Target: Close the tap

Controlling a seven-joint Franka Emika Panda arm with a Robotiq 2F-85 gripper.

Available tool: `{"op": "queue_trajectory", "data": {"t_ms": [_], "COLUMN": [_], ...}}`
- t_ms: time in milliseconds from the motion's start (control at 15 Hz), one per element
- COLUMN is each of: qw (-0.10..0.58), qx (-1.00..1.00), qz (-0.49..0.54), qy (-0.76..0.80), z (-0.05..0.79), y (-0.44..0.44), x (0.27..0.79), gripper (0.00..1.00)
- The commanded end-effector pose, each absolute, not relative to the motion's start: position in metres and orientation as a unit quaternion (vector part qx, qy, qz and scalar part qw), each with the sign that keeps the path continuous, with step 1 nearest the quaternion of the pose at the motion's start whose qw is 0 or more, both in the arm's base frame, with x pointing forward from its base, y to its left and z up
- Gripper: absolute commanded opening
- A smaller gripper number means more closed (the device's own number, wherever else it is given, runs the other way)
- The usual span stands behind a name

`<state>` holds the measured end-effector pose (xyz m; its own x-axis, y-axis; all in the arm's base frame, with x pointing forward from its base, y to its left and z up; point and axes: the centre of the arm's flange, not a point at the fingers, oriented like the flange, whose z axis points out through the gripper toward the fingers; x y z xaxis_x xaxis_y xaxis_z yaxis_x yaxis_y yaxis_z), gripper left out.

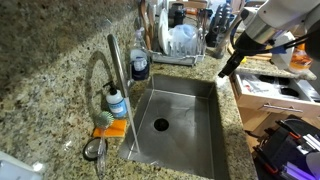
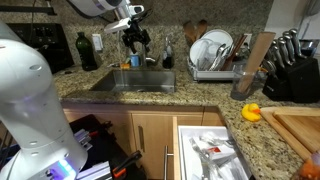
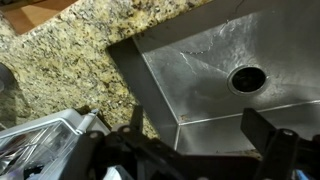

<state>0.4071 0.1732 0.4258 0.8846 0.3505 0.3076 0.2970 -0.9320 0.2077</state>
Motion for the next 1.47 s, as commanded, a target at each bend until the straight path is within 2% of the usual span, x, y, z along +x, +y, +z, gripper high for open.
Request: {"op": "queue_trajectory", "data": {"t_ms": [0,67,133,467,667,733,1000,1067,1400], "qw": [0.085,0.118,0.123,0.067,0.121,0.093,0.095,0.079,0.066], "qx": [0.961,0.948,0.946,0.922,0.904,0.916,0.916,0.886,0.829], "qz": [0.191,0.180,0.156,0.107,0.044,0.069,0.066,0.072,0.023], "qy": [0.180,0.233,0.256,0.366,0.408,0.383,0.383,0.451,0.554], "z": [0.422,0.410,0.394,0.358,0.358,0.347,0.348,0.339,0.306], "y": [0.175,0.187,0.203,0.269,0.256,0.265,0.265,0.276,0.342], "x": [0.416,0.425,0.430,0.433,0.428,0.419,0.421,0.431,0.436], "gripper": [1.00,1.00,1.00,1.00,1.00,1.00,1.00,1.00,1.00]}}
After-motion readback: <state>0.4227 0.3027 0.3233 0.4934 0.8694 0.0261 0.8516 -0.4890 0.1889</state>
